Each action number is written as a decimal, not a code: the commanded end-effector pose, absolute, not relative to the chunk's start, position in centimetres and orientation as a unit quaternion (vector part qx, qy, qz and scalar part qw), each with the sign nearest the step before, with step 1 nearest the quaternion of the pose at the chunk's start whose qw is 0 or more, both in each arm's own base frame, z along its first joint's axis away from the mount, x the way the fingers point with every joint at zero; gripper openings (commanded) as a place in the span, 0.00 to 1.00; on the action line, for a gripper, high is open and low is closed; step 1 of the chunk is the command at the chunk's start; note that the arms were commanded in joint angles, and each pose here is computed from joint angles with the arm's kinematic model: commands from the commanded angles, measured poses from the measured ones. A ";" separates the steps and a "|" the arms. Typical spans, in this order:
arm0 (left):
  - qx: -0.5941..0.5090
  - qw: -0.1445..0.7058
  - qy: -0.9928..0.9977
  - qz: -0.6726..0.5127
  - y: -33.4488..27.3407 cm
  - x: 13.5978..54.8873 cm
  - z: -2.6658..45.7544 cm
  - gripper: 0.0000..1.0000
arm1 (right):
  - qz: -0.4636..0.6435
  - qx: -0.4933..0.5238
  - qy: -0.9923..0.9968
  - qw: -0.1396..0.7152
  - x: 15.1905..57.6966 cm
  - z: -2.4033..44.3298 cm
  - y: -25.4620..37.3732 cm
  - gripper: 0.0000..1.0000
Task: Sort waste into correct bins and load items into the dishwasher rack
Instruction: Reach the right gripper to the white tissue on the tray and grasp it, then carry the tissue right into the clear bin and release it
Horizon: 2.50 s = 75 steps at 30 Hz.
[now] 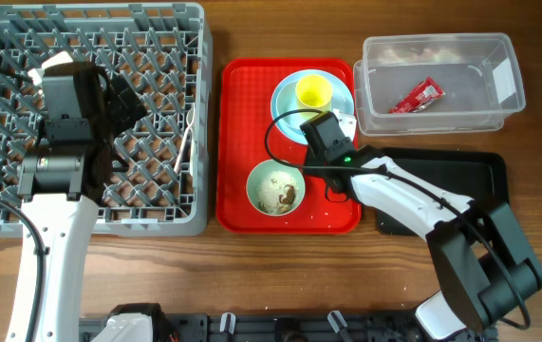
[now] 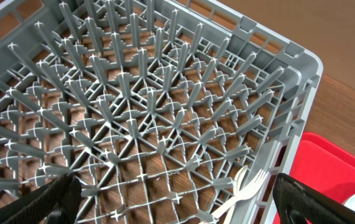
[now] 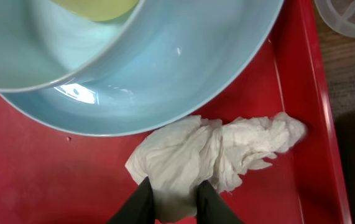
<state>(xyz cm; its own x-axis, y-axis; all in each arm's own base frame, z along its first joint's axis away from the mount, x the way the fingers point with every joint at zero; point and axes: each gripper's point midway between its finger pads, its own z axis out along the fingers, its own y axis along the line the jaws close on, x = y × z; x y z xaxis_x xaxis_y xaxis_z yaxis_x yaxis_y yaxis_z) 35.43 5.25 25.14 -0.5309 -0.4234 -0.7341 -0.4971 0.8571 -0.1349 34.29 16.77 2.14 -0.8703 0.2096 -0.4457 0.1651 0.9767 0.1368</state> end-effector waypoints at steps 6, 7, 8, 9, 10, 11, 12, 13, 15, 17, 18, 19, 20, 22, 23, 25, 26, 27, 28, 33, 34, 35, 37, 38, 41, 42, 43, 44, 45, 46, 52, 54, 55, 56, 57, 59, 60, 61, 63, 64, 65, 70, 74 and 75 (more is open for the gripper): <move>-0.276 0.410 0.868 0.050 5.7 35.5 25.3 1.00 | 0.043 0.082 0.973 0.211 33.1 3.5 16.4 0.04; -0.276 0.410 0.868 0.050 5.7 35.5 25.3 1.00 | 0.048 0.072 0.971 0.221 33.3 5.0 16.6 0.04; -0.276 0.410 0.868 0.050 5.7 35.5 25.3 1.00 | 0.056 0.057 0.968 0.239 33.7 7.1 16.9 0.04; -0.276 0.410 0.868 0.050 5.7 35.5 25.3 1.00 | 0.070 0.040 0.960 0.267 34.4 9.9 17.3 0.04; -0.276 0.410 0.868 0.050 5.7 35.5 25.3 1.00 | 0.080 0.024 0.950 0.300 35.0 12.5 17.5 0.04; -0.276 0.410 0.868 0.050 5.7 35.5 25.3 1.00 | 0.080 0.018 0.938 0.337 35.6 14.9 17.2 0.04; -0.276 0.410 0.868 0.050 5.7 35.5 25.3 1.00 | 0.070 0.024 0.921 0.382 36.4 17.3 16.3 0.04; -0.276 0.410 0.868 0.050 5.7 35.5 25.3 1.00 | 0.051 0.039 0.907 0.417 37.0 19.2 15.0 0.04; -0.276 0.410 0.868 0.050 5.7 35.5 25.3 1.00 | -0.004 0.086 0.884 0.460 38.0 21.2 11.6 0.05; -0.276 0.410 0.868 0.050 5.7 35.5 25.3 1.00 | -0.055 0.124 0.873 0.468 38.6 21.2 8.3 0.05; -0.276 0.410 0.868 0.050 5.7 35.5 25.3 1.00 | -0.069 0.137 0.873 0.464 39.0 20.8 7.0 0.05; -0.276 0.410 0.868 0.050 5.7 35.5 25.3 1.00 | -0.078 0.146 0.872 0.460 39.5 20.4 6.0 0.05; -0.276 0.410 0.868 0.050 5.7 35.5 25.3 1.00 | -0.092 0.159 0.871 0.456 40.2 19.8 4.4 0.06; -0.276 0.410 0.868 0.050 5.7 35.5 25.3 1.00 | -0.105 0.184 0.865 0.454 41.4 18.8 2.3 0.15; -0.276 0.410 0.868 0.050 5.7 35.5 25.3 1.00 | -0.109 0.185 0.866 0.451 42.2 18.1 1.4 0.15; -0.276 0.410 0.868 0.050 5.7 35.5 25.3 1.00 | -0.092 0.155 0.878 0.444 44.1 16.5 0.9 0.16; -0.276 0.410 0.868 0.050 5.7 35.5 25.3 1.00 | -0.076 0.144 0.882 0.441 44.7 15.9 1.0 0.16; -0.276 0.410 0.868 0.050 5.7 35.5 25.3 1.00 | -0.049 0.134 0.888 0.437 45.3 15.2 1.4 0.16; -0.276 0.410 0.868 0.050 5.7 35.5 25.3 1.00 | -0.026 0.123 0.893 0.432 45.8 14.6 1.7 0.12; -0.276 0.410 0.868 0.050 5.7 35.5 25.3 1.00 | -0.011 0.126 0.898 0.422 45.9 13.8 1.1 0.60; -0.276 0.410 0.868 0.050 5.7 35.5 25.3 1.00 | -0.016 0.115 0.899 0.423 46.0 13.8 1.1 0.64; -0.276 0.410 0.868 0.050 5.7 35.5 25.3 1.00 | -0.018 0.111 0.898 0.425 46.0 14.1 1.1 0.67; -0.276 0.410 0.868 0.050 5.7 35.5 25.3 1.00 | -0.020 0.100 0.892 0.440 46.1 15.9 1.1 0.73; -0.276 0.410 0.868 0.050 5.7 35.5 25.3 1.00 | -0.018 0.101 0.889 0.446 46.0 17.0 1.1 0.77; -0.276 0.410 0.868 0.050 5.7 35.5 25.3 1.00 | -0.004 0.097 0.883 0.460 44.9 21.3 1.5 0.90; -0.276 0.410 0.868 0.050 5.7 35.5 25.3 1.00 | 0.006 0.093 0.880 0.465 44.4 22.4 1.7 0.94; -0.276 0.410 0.868 0.050 5.7 35.5 25.3 1.00 | 0.024 0.086 0.877 0.473 43.7 23.7 2.3 1.00; -0.276 0.410 0.868 0.050 5.7 35.5 25.3 1.00 | 0.042 0.083 0.874 0.476 43.0 24.6 2.7 1.00; -0.276 0.410 0.868 0.050 5.7 35.5 25.3 1.00 | 0.060 0.077 0.875 0.474 42.4 25.1 3.3 1.00; -0.276 0.410 0.868 0.050 5.7 35.5 25.3 1.00 | 0.101 0.065 0.882 0.455 41.1 25.1 4.8 1.00; -0.276 0.410 0.868 0.050 5.7 35.5 25.3 1.00 | 0.272 0.062 0.914 0.295 35.3 22.1 10.5 1.00; -0.276 0.410 0.868 0.050 5.7 35.5 25.3 1.00 | 0.275 0.090 0.917 0.273 34.9 21.5 10.4 1.00; -0.276 0.410 0.868 0.050 5.7 35.5 25.3 1.00 | 0.276 0.098 0.917 0.271 35.0 21.4 10.4 1.00; -0.276 0.410 0.868 0.050 5.7 35.5 25.3 1.00 | 0.278 0.103 0.916 0.269 35.0 21.4 10.4 1.00; -0.276 0.410 0.868 0.050 5.7 35.5 25.3 1.00 | 0.279 0.109 0.916 0.267 35.0 21.3 10.4 1.00; -0.276 0.410 0.868 0.050 5.7 35.5 25.3 1.00 | 0.285 0.128 0.913 0.261 35.0 21.3 10.4 1.00; -0.276 0.410 0.868 0.050 5.7 35.5 25.3 1.00 | 0.287 0.135 0.912 0.258 35.0 21.3 10.4 1.00; -0.276 0.410 0.868 0.050 5.7 35.5 25.3 1.00 | 0.290 0.144 0.911 0.256 35.0 21.3 10.4 1.00; -0.276 0.410 0.868 0.050 5.7 35.5 25.3 1.00 | 0.293 0.159 0.909 0.251 35.0 21.3 10.4 1.00; -0.276 0.410 0.868 0.050 5.7 35.5 25.3 1.00 | 0.296 0.167 0.907 0.248 35.0 21.3 10.4 1.00; -0.276 0.410 0.868 0.050 5.7 35.5 25.3 1.00 | 0.297 0.172 0.906 0.247 35.0 21.3 10.4 1.00; -0.276 0.410 0.868 0.050 5.7 35.5 25.3 1.00 | 0.310 0.220 0.896 0.230 35.0 21.3 10.4 1.00; -0.276 0.410 0.868 0.050 5.7 35.5 25.3 1.00 | 0.324 0.278 0.880 0.210 35.0 21.3 10.4 1.00; -0.276 0.419 0.864 0.045 5.7 35.8 25.7 1.00 | 0.328 0.293 0.875 0.204 35.0 21.3 10.4 1.00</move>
<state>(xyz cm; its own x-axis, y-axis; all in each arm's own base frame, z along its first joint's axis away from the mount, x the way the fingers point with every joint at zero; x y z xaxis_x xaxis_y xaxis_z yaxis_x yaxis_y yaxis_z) 35.43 5.25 25.14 -0.5309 -0.4234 -0.7341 -0.4971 0.8571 -0.1349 34.91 10.16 21.67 -0.7807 0.5620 -0.2732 0.2720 0.6992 0.6611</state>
